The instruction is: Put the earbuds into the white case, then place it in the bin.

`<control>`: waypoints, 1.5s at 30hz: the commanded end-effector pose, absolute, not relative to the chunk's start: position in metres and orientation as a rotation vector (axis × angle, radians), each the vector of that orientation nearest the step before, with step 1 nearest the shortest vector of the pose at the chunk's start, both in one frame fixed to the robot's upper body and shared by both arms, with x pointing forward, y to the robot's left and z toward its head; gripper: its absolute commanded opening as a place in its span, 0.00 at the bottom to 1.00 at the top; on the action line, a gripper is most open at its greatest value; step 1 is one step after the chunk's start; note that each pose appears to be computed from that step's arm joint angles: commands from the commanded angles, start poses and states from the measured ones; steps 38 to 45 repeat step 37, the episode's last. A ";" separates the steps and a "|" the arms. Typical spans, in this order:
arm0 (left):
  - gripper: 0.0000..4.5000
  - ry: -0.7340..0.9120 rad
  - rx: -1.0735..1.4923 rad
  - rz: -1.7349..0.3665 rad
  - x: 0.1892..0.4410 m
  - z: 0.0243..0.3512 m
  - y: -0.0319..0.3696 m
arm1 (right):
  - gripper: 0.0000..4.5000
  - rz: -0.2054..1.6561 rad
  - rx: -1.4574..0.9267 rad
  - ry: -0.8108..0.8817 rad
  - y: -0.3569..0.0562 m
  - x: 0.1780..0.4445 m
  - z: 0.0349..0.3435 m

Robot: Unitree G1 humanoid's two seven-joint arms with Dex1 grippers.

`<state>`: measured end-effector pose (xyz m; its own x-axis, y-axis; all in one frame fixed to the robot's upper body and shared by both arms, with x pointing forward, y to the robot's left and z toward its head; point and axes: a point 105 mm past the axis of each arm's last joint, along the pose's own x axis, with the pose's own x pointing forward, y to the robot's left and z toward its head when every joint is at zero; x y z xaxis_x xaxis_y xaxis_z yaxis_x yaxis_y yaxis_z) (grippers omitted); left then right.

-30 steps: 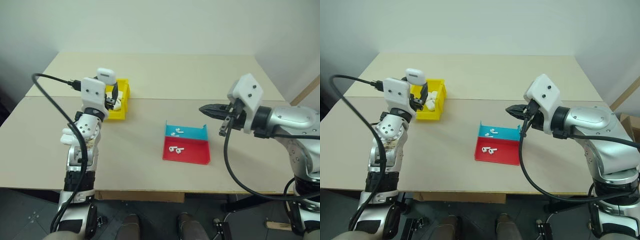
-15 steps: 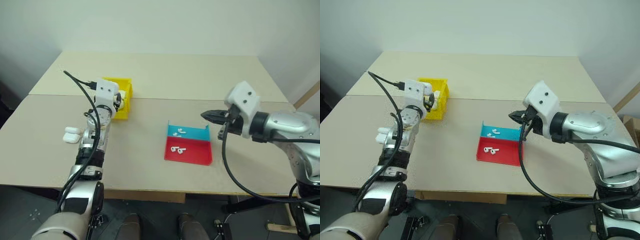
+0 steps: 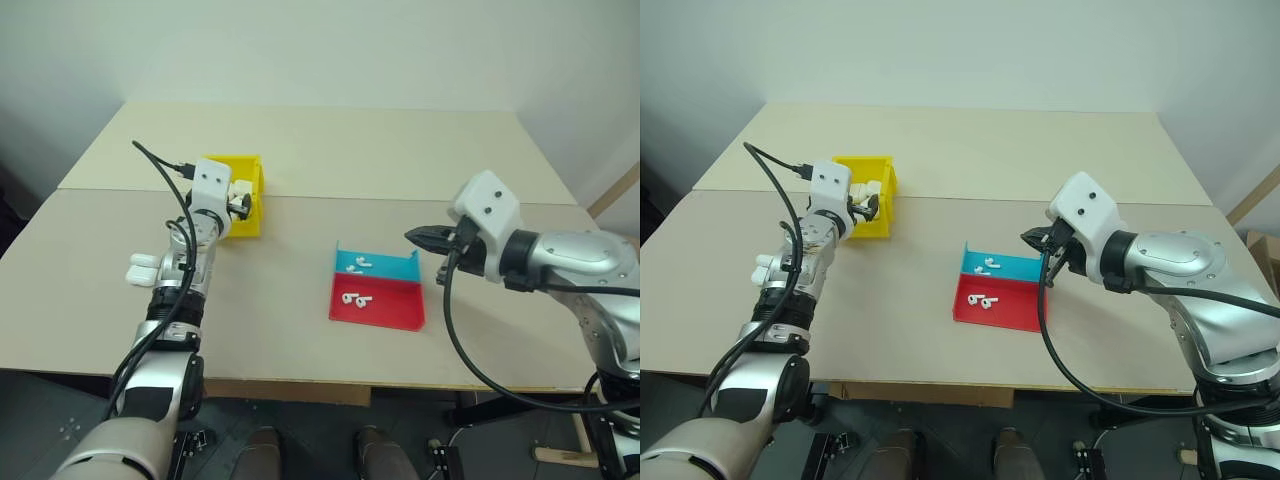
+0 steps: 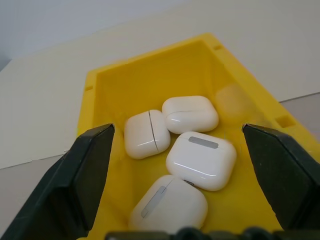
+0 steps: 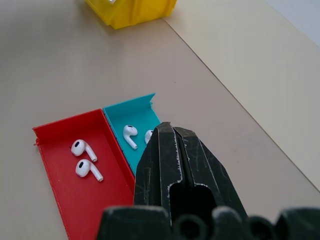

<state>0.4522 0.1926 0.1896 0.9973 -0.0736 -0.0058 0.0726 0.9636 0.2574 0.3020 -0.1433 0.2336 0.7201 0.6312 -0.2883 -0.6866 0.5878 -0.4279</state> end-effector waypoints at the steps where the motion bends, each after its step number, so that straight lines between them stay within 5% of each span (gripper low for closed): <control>1: 0.99 -0.174 0.238 -0.197 0.433 0.231 0.179 | 0.00 0.785 -0.601 0.051 -0.145 0.295 0.248; 7: 0.99 -0.348 0.277 -0.611 0.356 0.248 0.157 | 0.00 0.927 -0.723 -0.064 -0.155 0.269 0.252; 21: 0.99 -0.167 0.354 -1.019 0.232 0.224 0.184 | 0.00 1.061 -0.840 -0.030 -0.198 0.233 0.243; 45: 0.99 -0.114 0.352 -0.978 0.221 0.217 0.192 | 0.00 1.039 -0.847 0.013 -0.205 0.244 0.230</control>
